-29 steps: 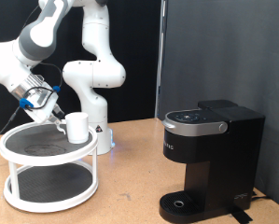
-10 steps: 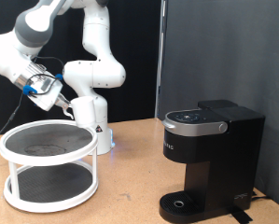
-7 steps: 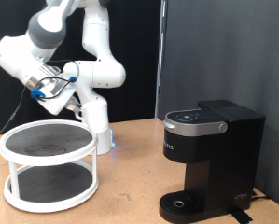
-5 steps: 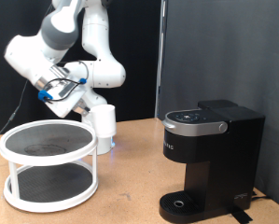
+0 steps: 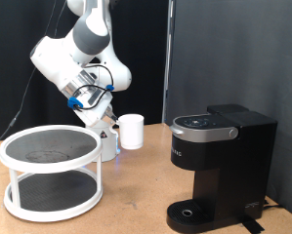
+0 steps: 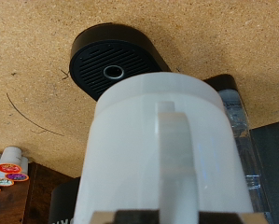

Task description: Make a cup of coffee with the keurig machine

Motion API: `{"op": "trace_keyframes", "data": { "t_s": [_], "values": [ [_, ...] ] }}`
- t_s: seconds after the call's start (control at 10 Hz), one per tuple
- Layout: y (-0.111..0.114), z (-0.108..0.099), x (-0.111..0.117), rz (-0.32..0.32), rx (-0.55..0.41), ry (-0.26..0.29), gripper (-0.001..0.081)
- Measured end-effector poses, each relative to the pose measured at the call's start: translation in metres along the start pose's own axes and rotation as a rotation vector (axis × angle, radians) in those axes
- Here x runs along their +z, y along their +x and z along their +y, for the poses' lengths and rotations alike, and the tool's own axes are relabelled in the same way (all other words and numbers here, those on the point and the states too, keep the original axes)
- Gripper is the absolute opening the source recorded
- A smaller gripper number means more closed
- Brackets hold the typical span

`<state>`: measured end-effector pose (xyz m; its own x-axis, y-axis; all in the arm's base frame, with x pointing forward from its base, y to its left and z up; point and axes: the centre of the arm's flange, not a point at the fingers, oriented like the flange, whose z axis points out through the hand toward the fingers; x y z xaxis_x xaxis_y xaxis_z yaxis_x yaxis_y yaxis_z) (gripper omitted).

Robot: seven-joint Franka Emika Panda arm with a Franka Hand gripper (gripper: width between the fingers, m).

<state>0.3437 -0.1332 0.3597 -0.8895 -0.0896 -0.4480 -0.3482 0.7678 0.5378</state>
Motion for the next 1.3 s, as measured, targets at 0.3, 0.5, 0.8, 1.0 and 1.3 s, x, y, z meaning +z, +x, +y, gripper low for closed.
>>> {"op": "trace_keyframes", "data": {
  "t_s": [0.3,0.5,0.8,1.0,1.3],
  "values": [
    [0.0,-0.006,0.012,0.023,0.033,0.045,0.0],
    [-0.004,-0.014,0.031,0.055,0.056,0.101,0.0],
    [-0.012,-0.025,0.064,0.067,0.078,0.137,0.0],
    [-0.017,-0.03,0.082,0.074,0.072,0.142,0.0],
    [-0.023,-0.033,0.105,0.079,0.044,0.138,0.0]
  ]
}}
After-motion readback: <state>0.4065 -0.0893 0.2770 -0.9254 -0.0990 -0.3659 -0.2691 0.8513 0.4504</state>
